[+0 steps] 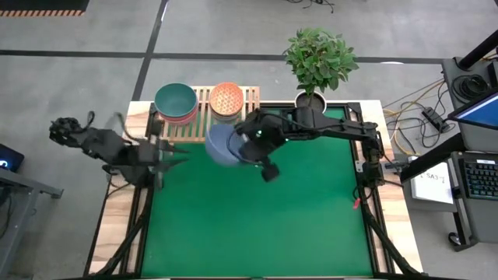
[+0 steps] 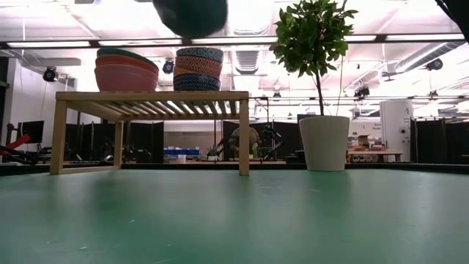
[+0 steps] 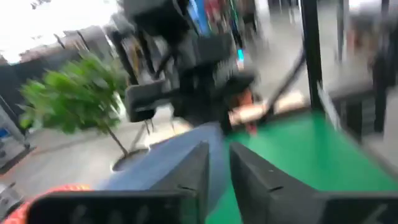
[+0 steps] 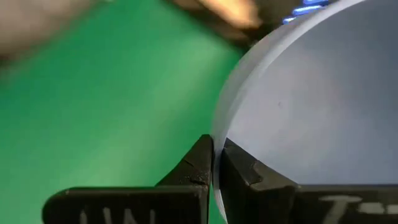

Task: Place and stack bowls onto a shelf
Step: Stack the blue bowl on top of the green bowl on the shelf

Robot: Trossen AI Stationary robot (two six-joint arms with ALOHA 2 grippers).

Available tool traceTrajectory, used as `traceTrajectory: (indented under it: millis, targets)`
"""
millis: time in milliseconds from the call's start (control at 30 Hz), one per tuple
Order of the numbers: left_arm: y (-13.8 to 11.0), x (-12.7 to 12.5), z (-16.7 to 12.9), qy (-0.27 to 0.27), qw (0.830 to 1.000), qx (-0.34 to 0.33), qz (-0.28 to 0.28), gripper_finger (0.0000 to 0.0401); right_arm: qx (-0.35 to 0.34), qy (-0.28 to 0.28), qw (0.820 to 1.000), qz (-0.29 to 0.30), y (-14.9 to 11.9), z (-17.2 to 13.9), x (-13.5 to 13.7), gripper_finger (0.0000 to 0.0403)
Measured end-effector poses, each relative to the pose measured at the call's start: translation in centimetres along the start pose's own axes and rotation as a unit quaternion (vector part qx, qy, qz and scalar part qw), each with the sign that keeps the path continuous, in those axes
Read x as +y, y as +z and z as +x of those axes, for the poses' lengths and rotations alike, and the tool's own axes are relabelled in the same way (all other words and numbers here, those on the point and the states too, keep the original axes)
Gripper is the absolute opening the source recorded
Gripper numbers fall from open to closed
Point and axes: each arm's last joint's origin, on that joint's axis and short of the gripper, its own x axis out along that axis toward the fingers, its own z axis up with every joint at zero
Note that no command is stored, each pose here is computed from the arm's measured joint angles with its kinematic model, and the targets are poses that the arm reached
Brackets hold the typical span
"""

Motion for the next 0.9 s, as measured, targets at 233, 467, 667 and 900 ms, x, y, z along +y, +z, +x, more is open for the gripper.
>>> traceTrajectory:
  millis: [233,467,667,900]
  targets:
    - [-0.1,-2.3,4.0,-0.027,0.992,0.1,0.072,0.0144,-0.025,0.236,0.969,0.064,-0.7,0.8,2.8,0.0009]
    - [0.1,-3.9,6.7,-0.067,0.984,0.118,0.112,0.0194,-0.006,0.277,0.959,0.05,-0.4,2.8,5.1,0.0009]
    - [-0.4,-5.1,8.5,-0.138,0.976,0.128,0.107,0.0181,-0.009,0.286,0.958,0.032,0.0,3.9,5.9,0.0009]
    - [-2.0,-6.3,10.7,-0.193,0.964,0.16,0.089,0.016,-0.009,0.288,0.957,0.027,0.0,4.2,6.1,0.0009]
